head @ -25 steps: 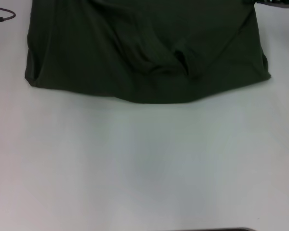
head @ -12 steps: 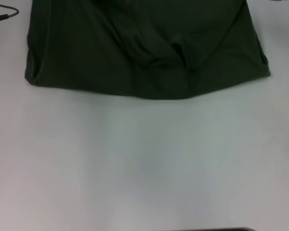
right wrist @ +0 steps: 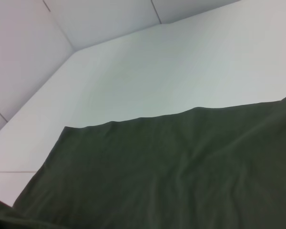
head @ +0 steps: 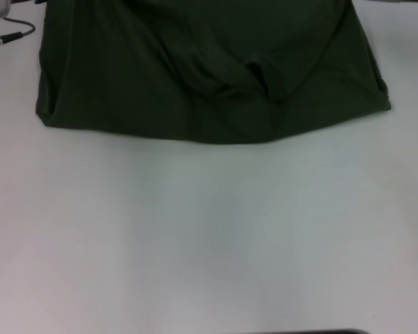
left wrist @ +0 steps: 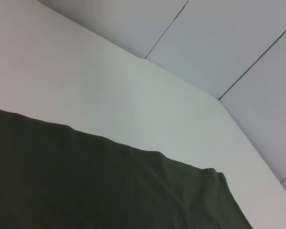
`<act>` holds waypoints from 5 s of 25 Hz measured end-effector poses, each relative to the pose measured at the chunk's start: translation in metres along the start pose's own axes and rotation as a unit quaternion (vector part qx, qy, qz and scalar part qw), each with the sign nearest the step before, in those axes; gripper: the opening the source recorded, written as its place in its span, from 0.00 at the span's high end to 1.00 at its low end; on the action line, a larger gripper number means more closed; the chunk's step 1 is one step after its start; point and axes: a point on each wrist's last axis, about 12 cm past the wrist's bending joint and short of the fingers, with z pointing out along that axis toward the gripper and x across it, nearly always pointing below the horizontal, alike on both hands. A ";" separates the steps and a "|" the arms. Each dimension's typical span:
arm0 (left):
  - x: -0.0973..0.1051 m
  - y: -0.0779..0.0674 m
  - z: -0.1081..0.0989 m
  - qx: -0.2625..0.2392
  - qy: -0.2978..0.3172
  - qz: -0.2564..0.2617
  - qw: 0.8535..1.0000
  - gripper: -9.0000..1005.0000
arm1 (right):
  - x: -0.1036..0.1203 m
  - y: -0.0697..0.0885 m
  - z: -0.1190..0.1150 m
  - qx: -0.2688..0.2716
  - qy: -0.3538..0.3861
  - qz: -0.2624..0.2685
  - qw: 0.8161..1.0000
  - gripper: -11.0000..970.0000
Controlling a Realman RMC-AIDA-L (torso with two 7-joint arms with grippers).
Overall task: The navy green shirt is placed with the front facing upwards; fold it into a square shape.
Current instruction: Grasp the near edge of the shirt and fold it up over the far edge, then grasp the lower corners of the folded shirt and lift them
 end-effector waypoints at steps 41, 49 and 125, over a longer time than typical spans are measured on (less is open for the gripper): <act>0.032 0.007 0.005 -0.024 -0.015 -0.015 0.999 0.12 | 0.011 -0.010 -0.004 0.021 0.012 0.013 1.000 0.30; 0.037 0.005 0.005 -0.014 -0.014 -0.023 1.000 0.11 | 0.021 -0.018 -0.012 0.031 0.001 0.027 0.999 0.31; 0.064 0.010 -0.019 0.039 0.014 0.056 0.998 0.11 | 0.094 -0.037 -0.053 0.002 0.098 0.107 0.989 0.43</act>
